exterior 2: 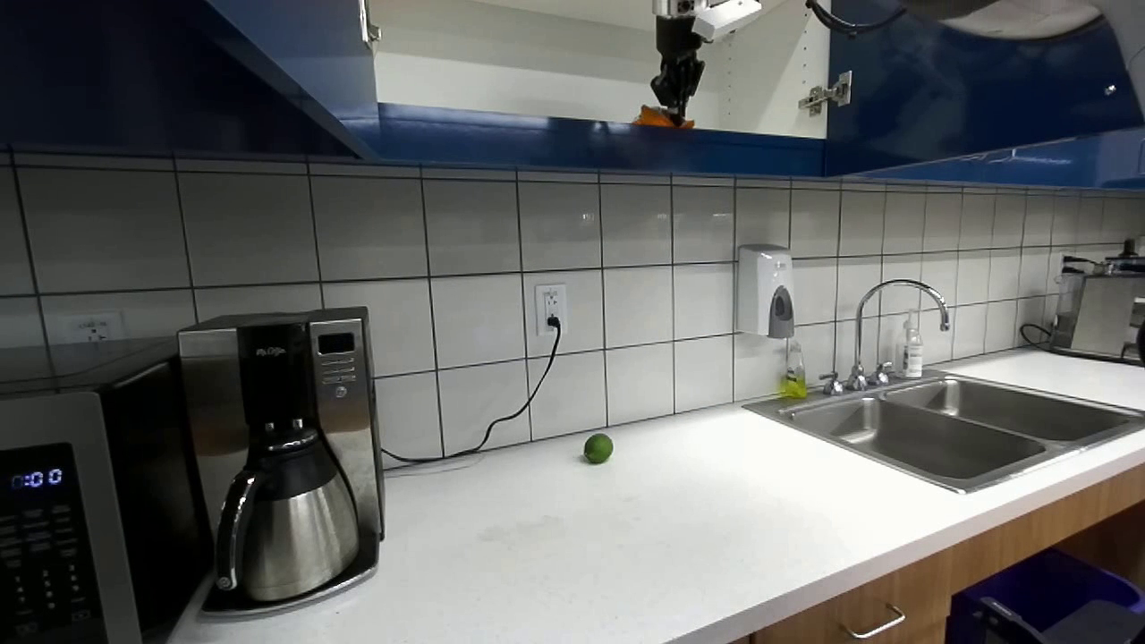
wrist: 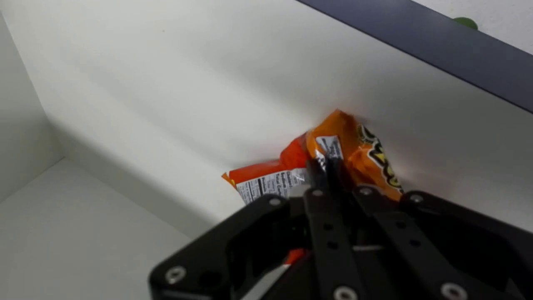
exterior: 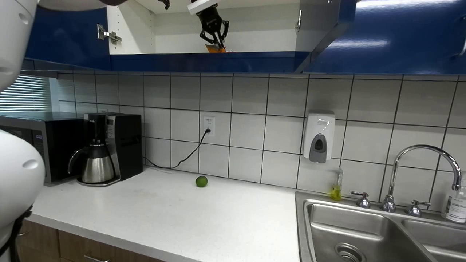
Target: Put the orange packet in the upper cabinet.
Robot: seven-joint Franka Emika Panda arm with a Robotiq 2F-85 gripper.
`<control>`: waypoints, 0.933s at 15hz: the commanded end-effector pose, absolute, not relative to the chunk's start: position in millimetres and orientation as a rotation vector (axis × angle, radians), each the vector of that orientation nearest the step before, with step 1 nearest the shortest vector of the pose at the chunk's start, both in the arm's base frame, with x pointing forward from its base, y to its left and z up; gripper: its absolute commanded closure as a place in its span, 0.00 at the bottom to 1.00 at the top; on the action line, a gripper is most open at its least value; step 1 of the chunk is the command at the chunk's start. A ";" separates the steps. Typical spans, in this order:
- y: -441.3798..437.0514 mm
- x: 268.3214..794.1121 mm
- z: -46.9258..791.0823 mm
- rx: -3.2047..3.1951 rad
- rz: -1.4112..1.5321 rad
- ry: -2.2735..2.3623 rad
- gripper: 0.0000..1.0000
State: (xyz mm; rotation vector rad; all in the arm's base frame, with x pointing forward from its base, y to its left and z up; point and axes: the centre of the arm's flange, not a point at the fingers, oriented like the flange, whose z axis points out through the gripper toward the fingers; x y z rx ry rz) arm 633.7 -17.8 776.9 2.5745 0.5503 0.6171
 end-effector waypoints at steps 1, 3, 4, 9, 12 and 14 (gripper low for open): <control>-27.8 647.6 787.7 2.550 0.619 0.569 0.59; -29.6 646.5 791.0 2.543 0.624 0.558 0.44; -30.5 644.5 793.2 2.537 0.629 0.554 0.35; -30.1 634.6 802.7 2.530 0.650 0.546 0.01; -26.1 624.1 806.3 2.529 0.673 0.547 0.00; -22.6 616.1 810.9 2.526 0.688 0.547 0.00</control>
